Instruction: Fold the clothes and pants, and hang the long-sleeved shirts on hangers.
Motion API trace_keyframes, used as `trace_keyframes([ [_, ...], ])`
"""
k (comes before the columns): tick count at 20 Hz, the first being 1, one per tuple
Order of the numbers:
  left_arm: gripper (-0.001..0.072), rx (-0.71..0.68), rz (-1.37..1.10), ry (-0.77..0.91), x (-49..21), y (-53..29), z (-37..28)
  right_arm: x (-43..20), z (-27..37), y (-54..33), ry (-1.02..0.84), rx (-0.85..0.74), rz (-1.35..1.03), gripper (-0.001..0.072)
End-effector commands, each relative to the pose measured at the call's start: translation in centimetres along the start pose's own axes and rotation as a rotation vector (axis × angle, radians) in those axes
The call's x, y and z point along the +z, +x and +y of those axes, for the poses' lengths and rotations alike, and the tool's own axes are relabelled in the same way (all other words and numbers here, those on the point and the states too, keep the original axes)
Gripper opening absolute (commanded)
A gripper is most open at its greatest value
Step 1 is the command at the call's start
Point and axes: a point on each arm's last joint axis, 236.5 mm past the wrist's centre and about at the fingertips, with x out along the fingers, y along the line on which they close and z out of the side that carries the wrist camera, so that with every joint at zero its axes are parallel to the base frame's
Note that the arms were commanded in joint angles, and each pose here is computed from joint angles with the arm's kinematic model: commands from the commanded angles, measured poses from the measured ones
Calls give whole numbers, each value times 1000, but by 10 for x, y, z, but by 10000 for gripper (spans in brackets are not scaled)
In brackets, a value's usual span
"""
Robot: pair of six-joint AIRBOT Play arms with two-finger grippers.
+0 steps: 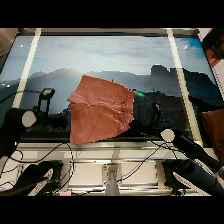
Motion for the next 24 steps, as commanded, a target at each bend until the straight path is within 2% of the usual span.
trace_keyframes([
  [1, 482, -138, 86, -201, -64, 26, -23, 0, 1, 0, -1, 1, 1, 26],
  [2, 500, -195, 128, -235, -78, 35, -36, 0, 1, 0, -1, 1, 1, 26],
  [4, 597, -240, 148, -282, -89, 49, -45, 0, 1, 0, -1, 1, 1, 26],
  [8, 597, -239, 37, -334, -65, 55, -41, 0, 1, 0, -1, 1, 1, 26],
  [11, 594, -185, 49, -351, -68, 59, -29, 0, 1, 0, -1, 1, 0, 26],
  [17, 592, -177, 115, -422, -69, 81, -29, 1, 1, 0, -1, 2, -5, 26],
  [19, 585, -221, 121, -449, -64, 86, -38, 1, 1, 0, -1, 2, -6, 26],
  [21, 480, -292, 148, -448, -64, 87, -55, 1, 1, 0, 0, 3, -6, 26],
  [24, 467, -364, 168, -425, -63, 89, -71, 1, 1, 0, 0, 2, -5, 26],
])
